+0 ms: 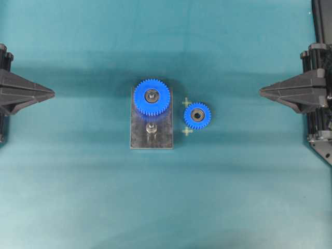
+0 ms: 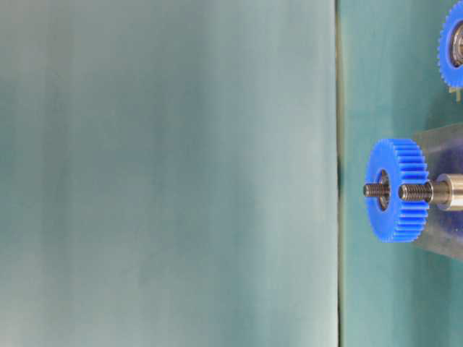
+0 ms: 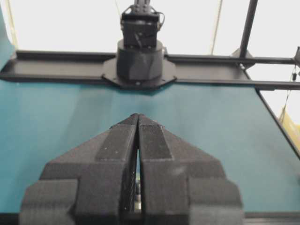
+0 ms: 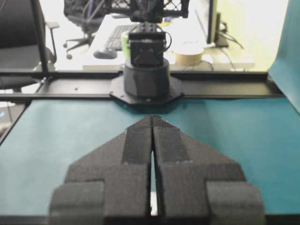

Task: Fit the small gear onto the shaft.
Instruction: 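Move the right gripper over the small blue gear and grasp it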

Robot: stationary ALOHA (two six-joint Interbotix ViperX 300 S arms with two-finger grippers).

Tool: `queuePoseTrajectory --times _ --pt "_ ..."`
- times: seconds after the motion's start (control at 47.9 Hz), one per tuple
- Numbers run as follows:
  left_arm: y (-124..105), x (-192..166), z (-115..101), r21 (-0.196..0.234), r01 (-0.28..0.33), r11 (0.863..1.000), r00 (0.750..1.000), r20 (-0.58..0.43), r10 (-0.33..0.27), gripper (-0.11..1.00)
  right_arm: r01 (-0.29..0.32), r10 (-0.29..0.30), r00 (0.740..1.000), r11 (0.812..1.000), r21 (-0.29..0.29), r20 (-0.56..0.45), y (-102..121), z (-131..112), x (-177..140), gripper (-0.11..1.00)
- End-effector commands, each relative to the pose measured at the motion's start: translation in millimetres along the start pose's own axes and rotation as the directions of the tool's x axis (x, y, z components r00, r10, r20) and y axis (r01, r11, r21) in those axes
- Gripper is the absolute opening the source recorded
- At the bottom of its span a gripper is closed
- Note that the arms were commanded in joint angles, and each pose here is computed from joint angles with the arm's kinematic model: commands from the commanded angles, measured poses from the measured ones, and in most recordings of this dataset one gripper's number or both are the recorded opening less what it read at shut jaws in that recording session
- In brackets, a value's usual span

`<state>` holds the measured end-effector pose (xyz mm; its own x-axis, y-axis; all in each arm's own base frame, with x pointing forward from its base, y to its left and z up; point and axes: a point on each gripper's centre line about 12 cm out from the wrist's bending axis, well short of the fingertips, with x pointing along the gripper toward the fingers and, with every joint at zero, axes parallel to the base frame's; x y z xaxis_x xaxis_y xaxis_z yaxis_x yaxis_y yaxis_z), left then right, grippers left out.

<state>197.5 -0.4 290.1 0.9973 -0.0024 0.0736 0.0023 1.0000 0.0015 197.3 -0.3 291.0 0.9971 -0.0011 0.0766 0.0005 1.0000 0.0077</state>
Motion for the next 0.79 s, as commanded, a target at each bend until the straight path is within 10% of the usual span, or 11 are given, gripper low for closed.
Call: queuePoseTrajectory --times 0.0,0.209,0.48,0.773 --pt "1.4 7.7 6.2 -0.046 -0.007 0.999 1.0 -0.009 0.006 0.0 0.009 -0.009 1.0 1.0 0.016 0.011 -1.6 6.5 4.3 0.01" --pt "1.2 22.3 6.5 -0.076 -0.015 0.997 0.99 -0.141 0.005 0.0 0.141 -0.064 0.944 0.965 0.22 -0.324 -15.1 -15.2 19.1 0.01" --pt "1.1 36.1 -8.9 -0.018 -0.013 1.0 0.924 -0.381 0.005 0.0 0.262 -0.045 0.711 0.943 0.205 -0.702 -27.4 -59.7 50.3 0.01" --pt "-1.5 59.3 -25.4 0.043 0.03 0.999 0.859 -0.511 -0.004 0.0 0.35 -0.036 0.493 0.923 0.16 -0.869 -48.5 -106.4 88.0 0.01"
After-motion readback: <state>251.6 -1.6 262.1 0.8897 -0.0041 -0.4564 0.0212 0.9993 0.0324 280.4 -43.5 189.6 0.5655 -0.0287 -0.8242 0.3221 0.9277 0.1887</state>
